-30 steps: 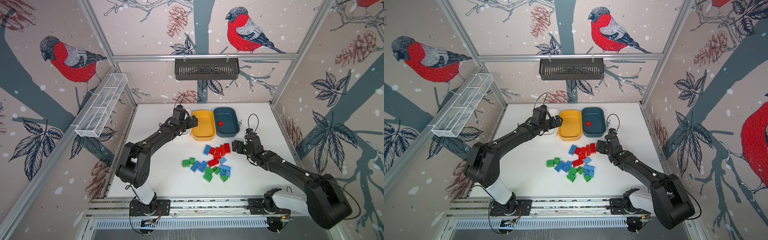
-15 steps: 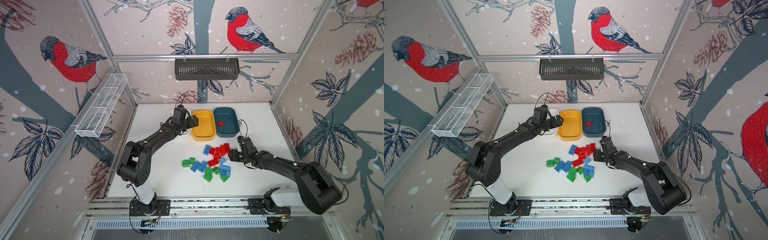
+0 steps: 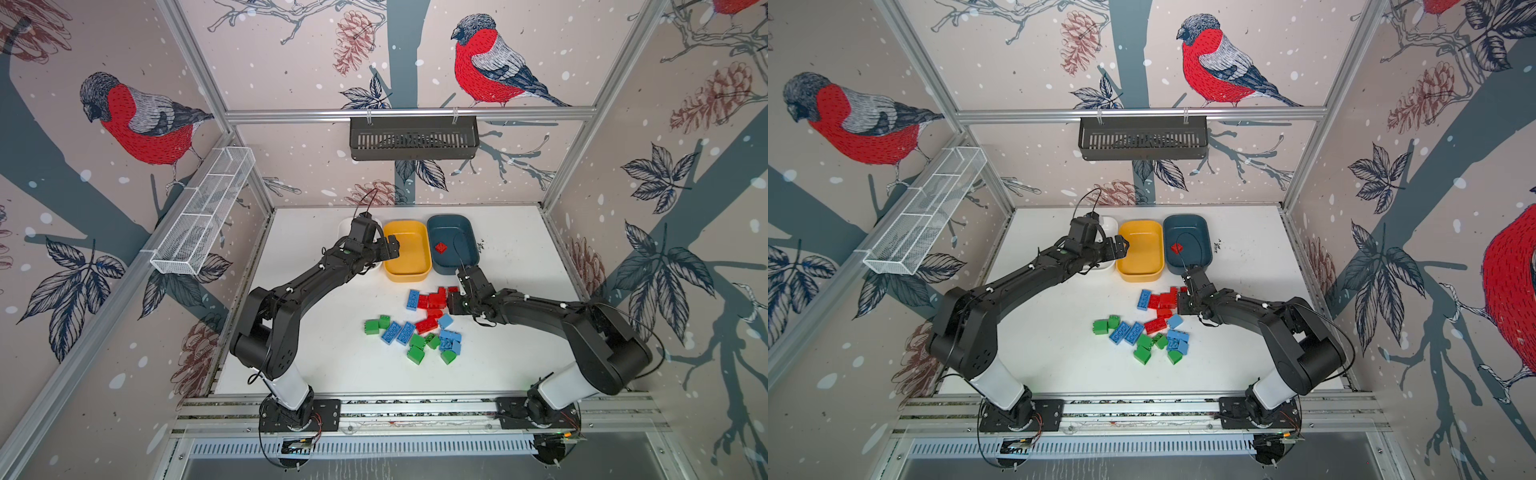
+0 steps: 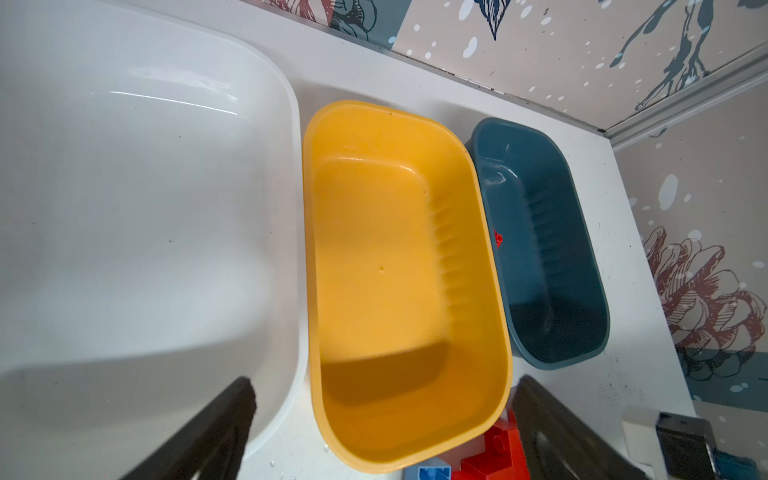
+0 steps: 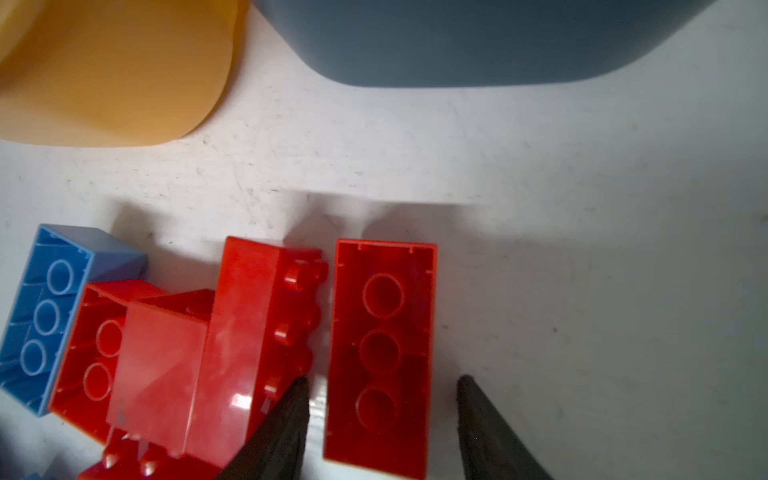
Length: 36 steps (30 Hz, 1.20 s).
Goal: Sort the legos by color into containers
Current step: 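Grasp a long red brick with the right gripper while the left moves toward the pile, then carry the long red brick into the teal tub and release it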
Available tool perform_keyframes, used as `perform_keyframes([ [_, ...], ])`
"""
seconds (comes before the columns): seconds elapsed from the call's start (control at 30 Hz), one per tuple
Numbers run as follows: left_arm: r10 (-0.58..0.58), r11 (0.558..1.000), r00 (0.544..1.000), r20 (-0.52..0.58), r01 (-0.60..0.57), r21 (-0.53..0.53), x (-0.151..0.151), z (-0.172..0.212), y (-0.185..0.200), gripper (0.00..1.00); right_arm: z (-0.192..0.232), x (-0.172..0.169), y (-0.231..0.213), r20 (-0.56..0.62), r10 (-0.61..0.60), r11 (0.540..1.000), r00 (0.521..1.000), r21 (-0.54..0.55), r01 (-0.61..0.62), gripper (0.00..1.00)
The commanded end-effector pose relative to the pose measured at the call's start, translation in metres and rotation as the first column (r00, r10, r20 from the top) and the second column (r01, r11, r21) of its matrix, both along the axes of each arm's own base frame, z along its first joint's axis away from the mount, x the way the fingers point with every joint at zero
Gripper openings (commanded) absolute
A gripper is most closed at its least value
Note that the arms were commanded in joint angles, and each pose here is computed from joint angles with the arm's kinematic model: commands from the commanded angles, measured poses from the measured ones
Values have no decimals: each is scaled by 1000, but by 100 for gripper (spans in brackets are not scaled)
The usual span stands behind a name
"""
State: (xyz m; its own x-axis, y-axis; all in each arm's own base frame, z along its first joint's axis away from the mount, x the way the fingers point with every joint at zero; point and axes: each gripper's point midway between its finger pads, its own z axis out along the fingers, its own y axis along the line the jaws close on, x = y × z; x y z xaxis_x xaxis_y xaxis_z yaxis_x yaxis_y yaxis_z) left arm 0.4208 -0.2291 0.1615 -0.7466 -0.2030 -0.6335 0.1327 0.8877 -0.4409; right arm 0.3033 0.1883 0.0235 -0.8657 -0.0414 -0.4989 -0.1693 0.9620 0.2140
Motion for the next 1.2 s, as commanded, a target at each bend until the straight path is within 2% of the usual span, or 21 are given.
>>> perform_keyframes([
  [0.0, -12, 996, 1000, -17, 14, 90, -15, -8, 1, 97, -5, 2, -11, -5, -49, 997, 999, -67, 48, 52],
  [0.13, -46, 991, 998, -32, 50, 122, -34, -14, -9, 97, -6, 3, -18, 4, -72, 993, 997, -97, 72, 42],
  [0.3, -110, 977, 991, -75, 122, 176, -55, -28, -29, 97, -3, 3, -19, 20, -44, 992, 999, -120, 46, 31],
  [0.53, -160, 966, 975, -153, 187, 177, -72, -54, -50, 97, 33, 6, -21, 157, -14, 995, 988, -91, 28, 28],
  [0.8, -183, 956, 963, -198, 222, 194, -83, -71, -60, 97, 81, 14, -11, 307, 33, 999, 951, 8, -38, 27],
  [0.9, -184, 950, 958, -219, 230, 212, -85, -78, -60, 97, 94, 30, -5, 331, 25, 997, 943, 59, -47, 27],
  [1.17, -188, 940, 943, -274, 253, 228, -94, -92, -59, 96, 97, 91, -1, 315, -33, 999, 948, 48, 19, 28],
])
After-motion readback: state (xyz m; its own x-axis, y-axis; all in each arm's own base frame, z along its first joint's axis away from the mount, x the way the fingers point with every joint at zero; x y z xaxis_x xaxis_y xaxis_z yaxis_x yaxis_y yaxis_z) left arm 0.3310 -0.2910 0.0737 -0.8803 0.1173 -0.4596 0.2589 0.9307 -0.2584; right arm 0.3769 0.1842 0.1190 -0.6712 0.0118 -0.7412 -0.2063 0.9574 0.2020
